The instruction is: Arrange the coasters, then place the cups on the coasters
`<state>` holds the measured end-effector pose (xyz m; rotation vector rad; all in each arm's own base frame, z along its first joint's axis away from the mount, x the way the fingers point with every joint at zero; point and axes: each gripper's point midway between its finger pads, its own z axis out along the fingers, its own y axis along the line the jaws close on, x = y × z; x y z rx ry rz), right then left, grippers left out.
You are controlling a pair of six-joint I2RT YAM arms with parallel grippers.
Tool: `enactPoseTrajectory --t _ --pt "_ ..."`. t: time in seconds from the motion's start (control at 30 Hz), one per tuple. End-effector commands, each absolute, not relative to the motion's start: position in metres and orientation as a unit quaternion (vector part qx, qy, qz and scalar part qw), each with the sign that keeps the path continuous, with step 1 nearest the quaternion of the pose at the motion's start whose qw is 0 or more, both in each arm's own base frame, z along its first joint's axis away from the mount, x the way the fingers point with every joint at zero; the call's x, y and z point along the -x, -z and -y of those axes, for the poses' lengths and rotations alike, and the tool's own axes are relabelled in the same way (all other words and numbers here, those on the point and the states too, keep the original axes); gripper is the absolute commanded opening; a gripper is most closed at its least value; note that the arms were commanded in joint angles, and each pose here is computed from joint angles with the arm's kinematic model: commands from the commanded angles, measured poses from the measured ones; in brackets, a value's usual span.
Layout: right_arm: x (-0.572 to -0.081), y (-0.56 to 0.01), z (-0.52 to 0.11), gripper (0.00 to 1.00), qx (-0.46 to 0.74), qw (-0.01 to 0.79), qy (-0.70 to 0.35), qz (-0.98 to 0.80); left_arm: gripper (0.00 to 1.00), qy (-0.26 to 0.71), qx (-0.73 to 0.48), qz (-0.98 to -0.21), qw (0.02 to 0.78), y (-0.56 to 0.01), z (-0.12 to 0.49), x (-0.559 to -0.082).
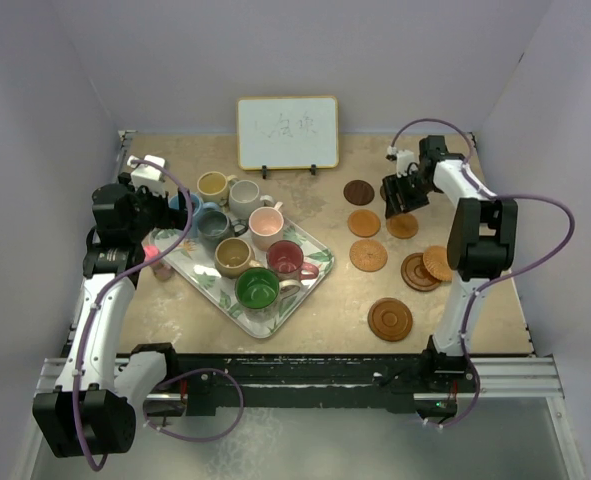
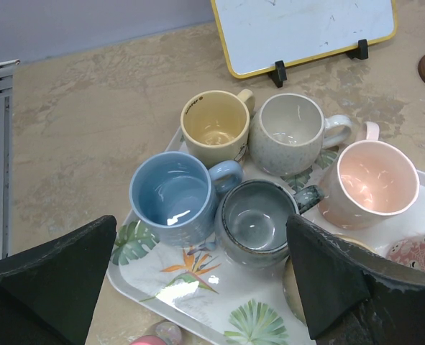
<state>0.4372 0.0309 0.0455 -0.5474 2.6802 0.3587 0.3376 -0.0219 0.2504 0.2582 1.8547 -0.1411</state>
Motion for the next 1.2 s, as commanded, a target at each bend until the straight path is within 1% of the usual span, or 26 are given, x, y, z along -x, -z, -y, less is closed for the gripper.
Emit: enactPoseTrajectory --t 0.0,0.2,0.33,0.5,0.67,0.77,0.93,1.17 --pt "-0.421 -0.101 -0.037 0.64 0.208 0.226 -0.138 -0.942 0.98 0.061 -0.11 -0.78 0.613 -0.266 0.021 -0.338" --pt "-0.384 -0.108 -0.028 0.64 0.238 0.219 -0.112 -0.94 0.98 0.063 -0.119 -0.782 0.609 -0.261 0.023 -0.337" --pt "-0.353 -0.099 -0.026 0.64 0.247 0.191 -0.111 -0.943 0.98 0.069 -0.122 -0.781 0.608 -0.258 0.025 -0.338" --pt "-0.325 -0.086 -0.011 0.63 0.244 0.16 -0.075 -0.954 0.98 0.072 -0.121 -0.781 0.609 -0.258 0.026 -0.338" --pt "-0.311 -0.078 0.019 0.63 0.233 0.136 -0.003 -0.963 0.98 0.072 -0.123 -0.779 0.61 -0.259 0.027 -0.336" --pt "-0.306 -0.079 0.035 0.63 0.222 0.132 0.011 -0.966 0.98 0.07 -0.123 -0.779 0.611 -0.258 0.026 -0.336" --pt "-0.301 -0.076 0.053 0.64 0.202 0.114 0.001 -0.973 0.99 0.068 -0.122 -0.778 0.612 -0.257 0.026 -0.333" --pt "-0.303 -0.066 0.059 0.64 0.164 0.092 -0.053 -0.981 0.98 0.069 -0.12 -0.778 0.612 -0.255 0.026 -0.331"
